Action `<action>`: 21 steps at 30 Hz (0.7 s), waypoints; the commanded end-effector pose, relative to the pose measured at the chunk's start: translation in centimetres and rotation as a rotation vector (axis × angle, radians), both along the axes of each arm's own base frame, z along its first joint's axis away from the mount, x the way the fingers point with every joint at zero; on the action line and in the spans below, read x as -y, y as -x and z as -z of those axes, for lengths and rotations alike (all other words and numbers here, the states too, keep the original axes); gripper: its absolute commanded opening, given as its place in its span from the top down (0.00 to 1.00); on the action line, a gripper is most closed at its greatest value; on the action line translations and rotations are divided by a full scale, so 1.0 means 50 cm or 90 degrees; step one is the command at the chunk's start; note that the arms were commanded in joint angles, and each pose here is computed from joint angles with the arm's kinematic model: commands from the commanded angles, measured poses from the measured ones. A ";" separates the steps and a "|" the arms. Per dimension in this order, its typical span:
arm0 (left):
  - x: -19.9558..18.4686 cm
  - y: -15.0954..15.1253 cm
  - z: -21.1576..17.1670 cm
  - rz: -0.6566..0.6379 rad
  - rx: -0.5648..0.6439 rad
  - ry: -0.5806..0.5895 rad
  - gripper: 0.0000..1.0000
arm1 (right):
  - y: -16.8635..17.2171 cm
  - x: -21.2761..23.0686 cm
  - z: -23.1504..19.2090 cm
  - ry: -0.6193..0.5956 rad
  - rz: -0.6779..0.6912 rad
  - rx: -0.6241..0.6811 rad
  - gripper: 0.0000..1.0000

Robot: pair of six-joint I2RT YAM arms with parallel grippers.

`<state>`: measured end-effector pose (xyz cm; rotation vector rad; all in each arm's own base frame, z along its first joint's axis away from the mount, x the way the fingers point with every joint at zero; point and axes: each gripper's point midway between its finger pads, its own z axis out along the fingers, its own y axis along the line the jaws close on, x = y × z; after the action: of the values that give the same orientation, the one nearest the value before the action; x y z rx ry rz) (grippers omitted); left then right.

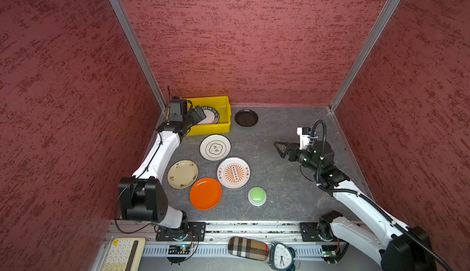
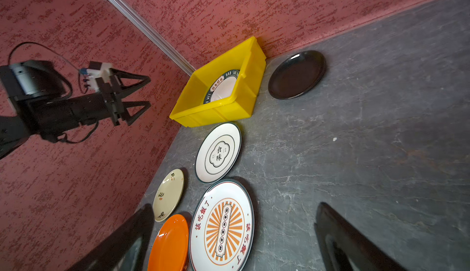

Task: Place the plates into the plastic bin on the countertop
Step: 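Open the left gripper and lift it out of the bin, then move the left gripper down to the rim of the orange-sunburst plate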

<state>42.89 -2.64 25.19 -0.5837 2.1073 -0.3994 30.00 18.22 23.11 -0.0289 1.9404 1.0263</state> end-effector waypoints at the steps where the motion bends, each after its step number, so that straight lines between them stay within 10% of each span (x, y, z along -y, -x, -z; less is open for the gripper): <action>1: 0.030 0.065 -0.007 0.002 0.021 0.014 0.01 | 0.015 -0.007 0.010 0.001 -0.025 -0.032 0.01; 9: 0.074 0.242 0.041 0.039 0.001 0.049 0.01 | 0.038 -0.011 0.050 0.047 -0.062 -0.092 0.01; 21: 0.143 0.342 0.200 0.150 -0.097 0.152 0.03 | 0.097 0.010 0.112 0.036 -0.053 -0.148 0.01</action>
<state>26.10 -8.03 14.90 -0.5605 2.3022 -0.6406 25.90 18.02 17.67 -0.0343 2.1947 1.0590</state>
